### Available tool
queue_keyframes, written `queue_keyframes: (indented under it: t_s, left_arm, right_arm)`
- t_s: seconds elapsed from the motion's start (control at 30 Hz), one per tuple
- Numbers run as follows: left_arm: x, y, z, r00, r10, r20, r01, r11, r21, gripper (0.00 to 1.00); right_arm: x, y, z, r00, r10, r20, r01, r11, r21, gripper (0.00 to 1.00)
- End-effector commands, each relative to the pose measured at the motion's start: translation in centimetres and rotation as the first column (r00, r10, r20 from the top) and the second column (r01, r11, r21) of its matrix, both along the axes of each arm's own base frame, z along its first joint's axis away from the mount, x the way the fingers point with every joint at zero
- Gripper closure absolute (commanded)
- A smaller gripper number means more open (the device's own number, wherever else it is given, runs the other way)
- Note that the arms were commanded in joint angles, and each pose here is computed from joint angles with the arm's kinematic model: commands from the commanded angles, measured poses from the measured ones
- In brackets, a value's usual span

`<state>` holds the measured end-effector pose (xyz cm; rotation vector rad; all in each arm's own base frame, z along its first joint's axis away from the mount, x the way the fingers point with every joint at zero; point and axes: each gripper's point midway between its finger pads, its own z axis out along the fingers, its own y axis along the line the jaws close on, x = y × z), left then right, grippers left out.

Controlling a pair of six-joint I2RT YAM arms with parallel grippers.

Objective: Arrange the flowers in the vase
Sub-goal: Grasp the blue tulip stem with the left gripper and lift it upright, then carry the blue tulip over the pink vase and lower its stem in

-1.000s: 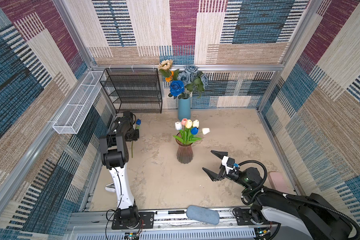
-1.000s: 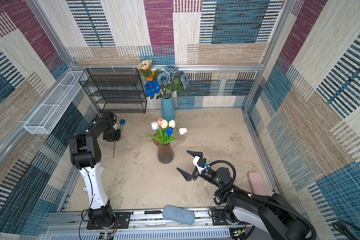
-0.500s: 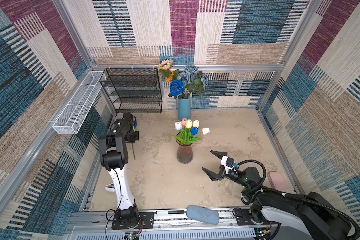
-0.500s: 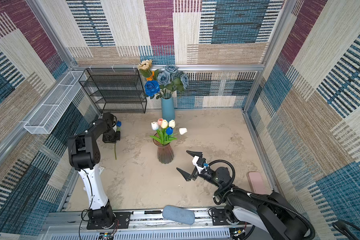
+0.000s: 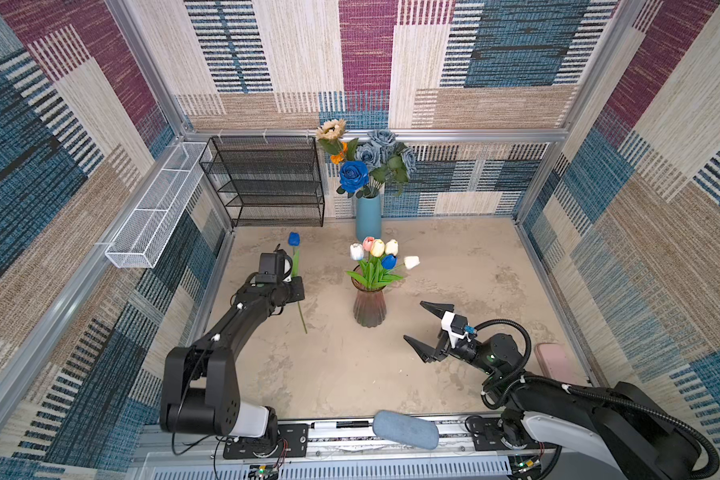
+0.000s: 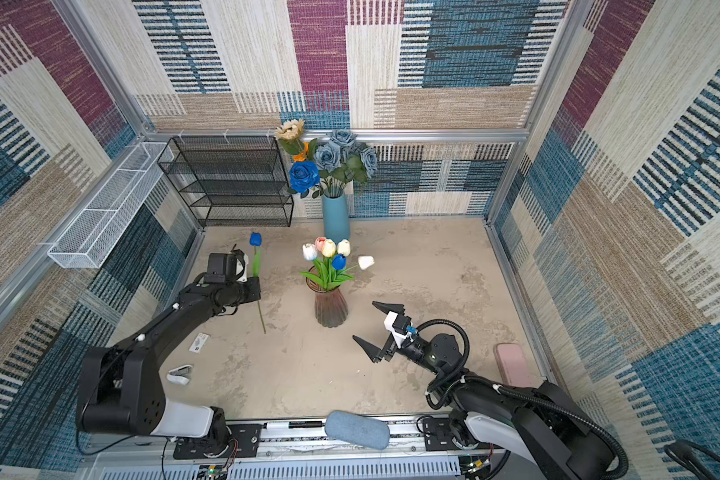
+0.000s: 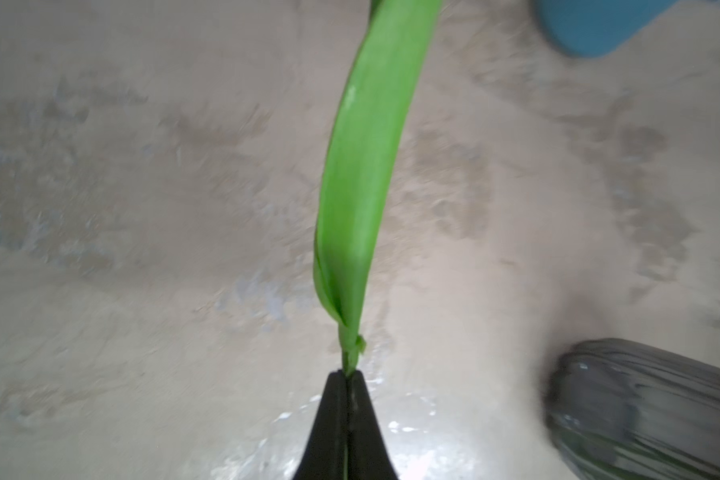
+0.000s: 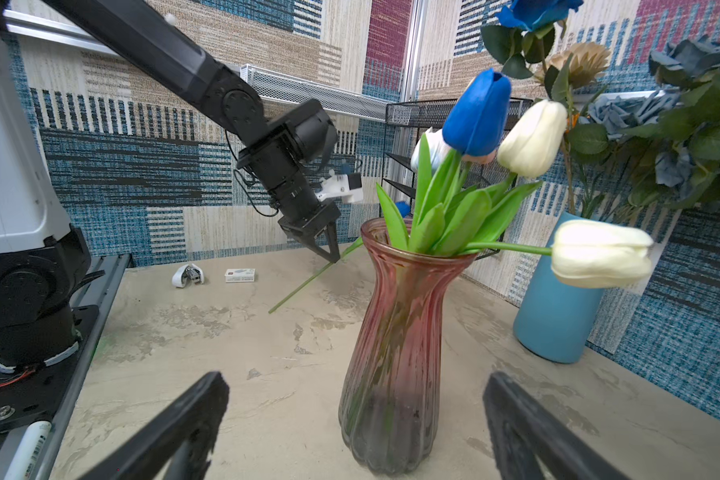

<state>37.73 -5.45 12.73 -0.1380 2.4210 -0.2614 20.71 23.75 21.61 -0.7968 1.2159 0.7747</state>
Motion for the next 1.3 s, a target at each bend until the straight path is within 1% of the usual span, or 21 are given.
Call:
queue_keyframes:
  t_s: [0.0, 0.13, 0.23, 0.4, 0.53, 0.6, 0.7, 0.8, 0.93, 1.0, 1.07, 1.2, 1.27]
  left_arm:
    - [1.9, -3.0, 7.1, 0.948, -0.038, 0.315, 0.060, 0.996, -0.060, 1.00]
    - [1.1, -4.4, 12.9, 0.870, -0.086, 0.485, 0.112, 0.993, -0.025, 1.00]
    - [0.6, -4.9, 16.5, 0.816, -0.094, 0.570, 0.137, 0.990, -0.033, 1.00]
    - [-0.7, -7.8, 21.0, 0.735, -0.167, 0.658, 0.248, 0.968, -0.032, 1.00]
    - [-2.6, -10.1, 24.9, 0.625, -0.218, 0.750, 0.316, 0.949, 0.013, 1.00]
    - [-3.3, -10.7, 26.4, 0.580, -0.226, 0.782, 0.331, 0.943, 0.027, 1.00]
    - [-3.9, -11.6, 28.1, 0.529, -0.236, 0.815, 0.366, 0.930, 0.031, 1.00]
    - [-4.2, -13.0, 29.1, 0.498, -0.260, 0.827, 0.420, 0.907, 0.032, 1.00]
    - [-3.8, -14.6, 28.9, 0.476, -0.286, 0.831, 0.453, 0.890, 0.046, 1.00]
    - [-3.2, -14.8, 28.5, 0.476, -0.287, 0.831, 0.447, 0.893, 0.053, 1.00]
    - [-2.4, -14.7, 28.0, 0.479, -0.274, 0.834, 0.420, 0.906, 0.056, 1.00]
    - [-1.4, -14.9, 27.5, 0.464, -0.270, 0.844, 0.404, 0.912, 0.070, 1.00]
    - [-0.7, -15.2, 27.0, 0.474, -0.273, 0.837, 0.400, 0.914, 0.071, 1.00]
  right_arm:
    - [-0.1, 0.0, 0.9, 1.000, 0.007, 0.021, -0.007, 1.000, 0.027, 0.00]
    - [-0.2, 0.1, 0.8, 1.000, 0.012, 0.018, -0.012, 1.000, 0.028, 0.00]
    - [-0.1, 0.0, 0.9, 1.000, 0.007, 0.019, -0.008, 1.000, 0.030, 0.00]
    - [-0.1, 0.0, 0.8, 1.000, 0.003, 0.019, -0.004, 1.000, 0.027, 0.00]
    - [-0.1, 0.0, 0.9, 1.000, 0.004, 0.019, -0.005, 1.000, 0.028, 0.00]
    - [0.0, 0.0, 0.8, 1.000, 0.004, 0.018, -0.005, 1.000, 0.029, 0.00]
    - [0.1, 0.1, 0.7, 1.000, 0.006, 0.014, -0.007, 1.000, 0.027, 0.00]
    - [0.0, 0.2, 0.7, 1.000, 0.010, 0.014, -0.011, 1.000, 0.027, 0.00]
    - [0.0, 0.1, 0.8, 1.000, 0.008, 0.017, -0.008, 1.000, 0.028, 0.00]
    - [0.0, 0.1, 0.8, 1.000, 0.008, 0.018, -0.008, 1.000, 0.027, 0.00]
    - [-0.1, 0.1, 0.8, 1.000, 0.007, 0.020, -0.007, 1.000, 0.029, 0.00]
    - [-0.1, 0.0, 0.9, 1.000, 0.005, 0.021, -0.006, 1.000, 0.029, 0.00]
    - [-0.1, 0.0, 0.9, 1.000, 0.003, 0.022, -0.004, 1.000, 0.029, 0.00]
